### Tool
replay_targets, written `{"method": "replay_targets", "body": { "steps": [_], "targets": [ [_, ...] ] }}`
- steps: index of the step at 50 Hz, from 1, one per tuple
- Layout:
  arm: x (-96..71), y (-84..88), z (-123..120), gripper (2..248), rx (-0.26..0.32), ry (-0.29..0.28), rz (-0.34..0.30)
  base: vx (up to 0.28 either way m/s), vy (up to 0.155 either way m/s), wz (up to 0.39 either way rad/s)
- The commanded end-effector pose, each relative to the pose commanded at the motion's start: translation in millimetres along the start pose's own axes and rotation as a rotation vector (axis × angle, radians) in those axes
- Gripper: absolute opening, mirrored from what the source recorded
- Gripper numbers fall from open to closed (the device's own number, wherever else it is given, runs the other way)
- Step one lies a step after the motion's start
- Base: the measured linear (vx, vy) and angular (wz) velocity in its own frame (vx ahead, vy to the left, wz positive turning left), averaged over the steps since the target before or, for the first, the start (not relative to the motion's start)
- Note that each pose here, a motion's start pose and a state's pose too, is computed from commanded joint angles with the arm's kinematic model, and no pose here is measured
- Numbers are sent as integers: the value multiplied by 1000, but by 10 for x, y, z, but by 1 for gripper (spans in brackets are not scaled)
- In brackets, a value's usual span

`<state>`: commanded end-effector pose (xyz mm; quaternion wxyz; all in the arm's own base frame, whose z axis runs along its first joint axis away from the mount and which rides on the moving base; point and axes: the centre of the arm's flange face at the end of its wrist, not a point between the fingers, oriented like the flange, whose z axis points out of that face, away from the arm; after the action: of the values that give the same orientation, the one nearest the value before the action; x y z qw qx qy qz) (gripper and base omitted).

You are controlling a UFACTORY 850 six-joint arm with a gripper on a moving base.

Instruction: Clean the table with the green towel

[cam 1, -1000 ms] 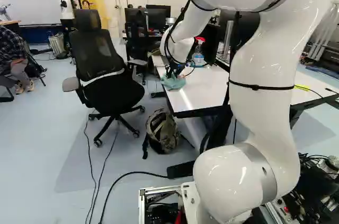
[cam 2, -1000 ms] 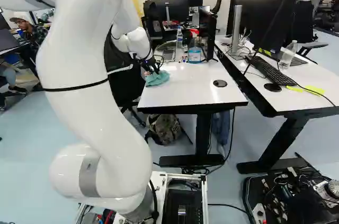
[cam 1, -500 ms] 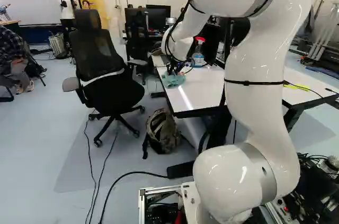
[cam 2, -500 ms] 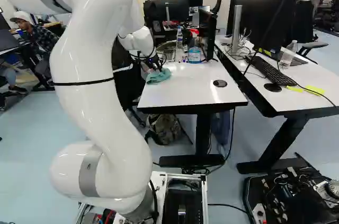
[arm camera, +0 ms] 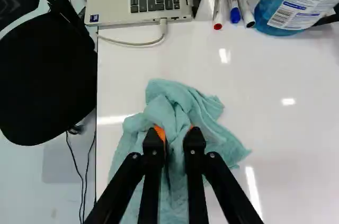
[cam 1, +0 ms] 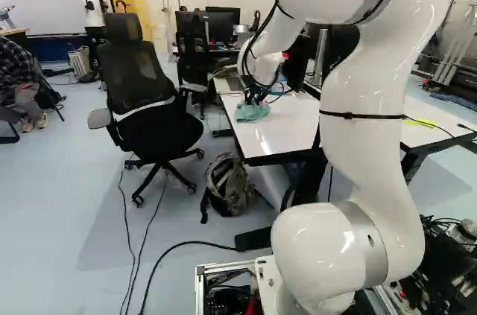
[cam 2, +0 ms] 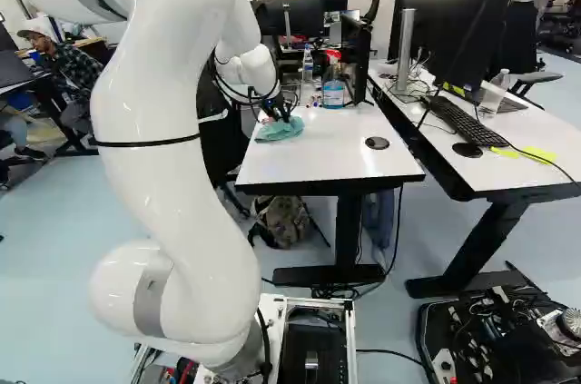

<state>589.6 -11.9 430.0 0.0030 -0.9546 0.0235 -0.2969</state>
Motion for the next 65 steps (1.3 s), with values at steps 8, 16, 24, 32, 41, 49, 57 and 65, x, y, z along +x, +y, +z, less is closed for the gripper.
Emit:
{"method": "replay_targets", "body": {
  "steps": [8,16,24,32,41,49,57,65],
  "targets": [
    [-102,44,-80,51,-4,-8,6,0,0,0],
    [-220,50,-170,51,-5,-16,7,0,0,0],
    [-343,54,-261,51,-5,-24,7,0,0,0],
    [-468,40,-353,51,-4,-31,4,0,0,0],
    [-592,-24,-442,51,3,-37,-6,0,0,0],
    [-659,-140,-487,51,16,-41,-26,0,0,0],
    [-689,-275,-505,51,31,-42,-48,0,0,0],
    [-656,-406,-478,51,45,-40,-69,0,0,0]
  ]
}}
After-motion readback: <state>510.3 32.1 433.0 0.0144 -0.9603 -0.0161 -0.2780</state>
